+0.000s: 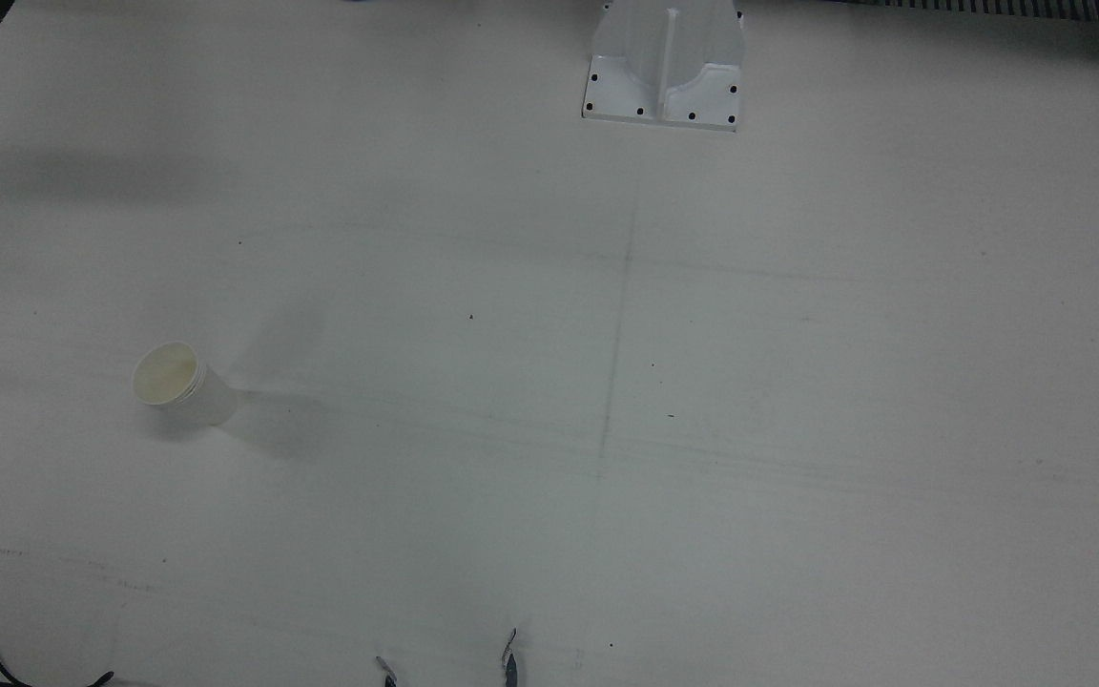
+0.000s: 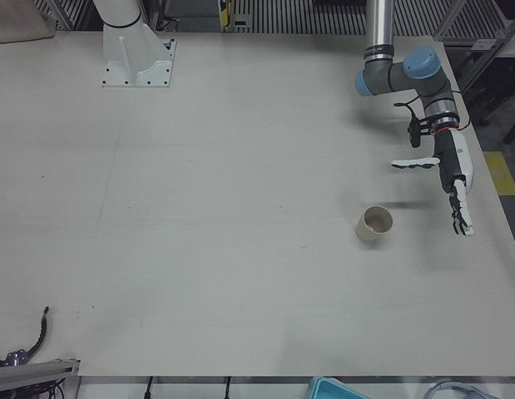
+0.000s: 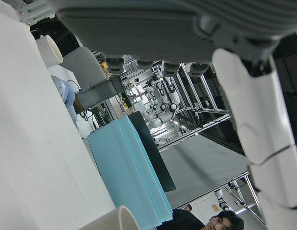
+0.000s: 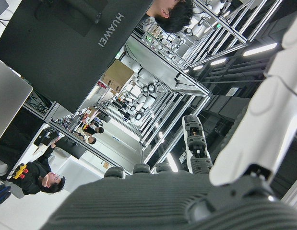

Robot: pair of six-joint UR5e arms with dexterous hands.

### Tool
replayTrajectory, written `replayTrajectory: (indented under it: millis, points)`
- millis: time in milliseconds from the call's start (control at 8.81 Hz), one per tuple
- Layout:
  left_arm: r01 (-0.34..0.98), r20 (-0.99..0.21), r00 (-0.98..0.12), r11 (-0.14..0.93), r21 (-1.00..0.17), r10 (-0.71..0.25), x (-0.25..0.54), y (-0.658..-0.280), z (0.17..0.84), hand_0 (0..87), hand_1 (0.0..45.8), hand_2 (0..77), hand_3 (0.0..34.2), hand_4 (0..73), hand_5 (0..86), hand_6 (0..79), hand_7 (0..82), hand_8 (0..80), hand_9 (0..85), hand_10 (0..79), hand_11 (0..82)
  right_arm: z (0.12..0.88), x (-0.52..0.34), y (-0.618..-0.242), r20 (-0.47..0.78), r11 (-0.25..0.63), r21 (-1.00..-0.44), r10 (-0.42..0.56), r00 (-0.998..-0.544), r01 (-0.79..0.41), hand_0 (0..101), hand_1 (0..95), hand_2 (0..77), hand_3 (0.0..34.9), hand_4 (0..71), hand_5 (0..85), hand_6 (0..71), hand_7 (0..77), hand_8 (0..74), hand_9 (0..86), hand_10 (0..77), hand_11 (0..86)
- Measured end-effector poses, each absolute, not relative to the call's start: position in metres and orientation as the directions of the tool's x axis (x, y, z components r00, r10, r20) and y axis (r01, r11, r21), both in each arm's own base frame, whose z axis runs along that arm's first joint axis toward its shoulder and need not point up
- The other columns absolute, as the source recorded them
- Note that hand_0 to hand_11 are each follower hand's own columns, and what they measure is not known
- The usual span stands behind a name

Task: Pour water
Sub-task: 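Reach the left hand toward the paper cup beside it, then close the left hand fingers around the paper cup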

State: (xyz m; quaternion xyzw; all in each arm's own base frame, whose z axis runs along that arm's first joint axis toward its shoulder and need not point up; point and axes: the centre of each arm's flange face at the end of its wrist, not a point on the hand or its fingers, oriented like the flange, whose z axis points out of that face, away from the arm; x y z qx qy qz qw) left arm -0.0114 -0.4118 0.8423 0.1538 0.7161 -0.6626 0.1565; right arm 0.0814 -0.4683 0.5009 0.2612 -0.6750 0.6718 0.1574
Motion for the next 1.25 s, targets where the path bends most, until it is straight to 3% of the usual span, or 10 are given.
replayTrajectory:
  millis: [568, 681, 795, 1135, 1249]
  points:
    - [0.433, -0.432, -0.901, 0.126, -0.892, 0.040, 0.009, -0.459, 0.859, 54.4, 17.5, 1.6, 6.9, 6.0, 0.5, 0.0, 7.6, 0.5, 1.1, 4.4, 8.7, 0.507, 0.077, -0.471, 0.575, -0.047, -0.818, -0.123, -0.809, -0.573, 48, 6.5, 0.5, 1.3, 12.0, 5.5, 0.5, 1.6, 0.5, 1.1, 0.5, 1.1]
    - [0.440, -0.438, -0.898, 0.123, -0.890, 0.039, 0.009, -0.458, 0.866, 54.5, 12.5, 1.6, 6.4, 7.1, 2.2, 0.0, 7.6, 0.5, 1.1, 4.4, 8.7, 0.508, 0.076, -0.471, 0.576, -0.048, -0.817, -0.120, -0.809, -0.574, 49, 6.5, 0.5, 1.3, 12.0, 5.5, 0.5, 1.6, 0.5, 1.1, 0.5, 1.1]
    - [0.443, -0.442, -0.896, 0.120, -0.888, 0.037, 0.007, -0.454, 0.873, 53.6, 15.3, 1.1, 6.2, 7.1, 1.1, 0.0, 7.6, 0.5, 1.1, 4.4, 8.7, 0.508, 0.074, -0.472, 0.576, -0.046, -0.817, -0.117, -0.809, -0.575, 49, 6.5, 0.5, 1.2, 12.5, 5.5, 0.5, 1.6, 0.5, 1.1, 0.5, 1.1]
    - [0.441, -0.447, -0.895, 0.151, -0.885, -0.008, 0.013, -0.447, 0.879, 53.4, 15.3, 1.6, 3.7, 7.6, 2.7, 0.0, 7.6, 0.5, 1.1, 4.4, 8.7, 0.508, 0.073, -0.472, 0.582, -0.044, -0.812, -0.115, -0.805, -0.582, 49, 6.5, 0.5, 1.3, 12.5, 5.5, 0.5, 1.6, 0.5, 1.1, 0.5, 1.1]
    - [0.431, -0.441, -0.897, 0.170, -0.886, -0.021, 0.019, -0.447, 0.878, 57.6, 19.6, 1.1, 4.5, 7.6, 1.1, 0.0, 7.6, 0.5, 1.1, 4.4, 9.3, 0.507, 0.073, -0.472, 0.584, -0.043, -0.811, -0.116, -0.803, -0.583, 49, 6.0, 0.5, 1.3, 12.5, 5.5, 0.5, 1.6, 0.5, 1.1, 0.5, 1.1]
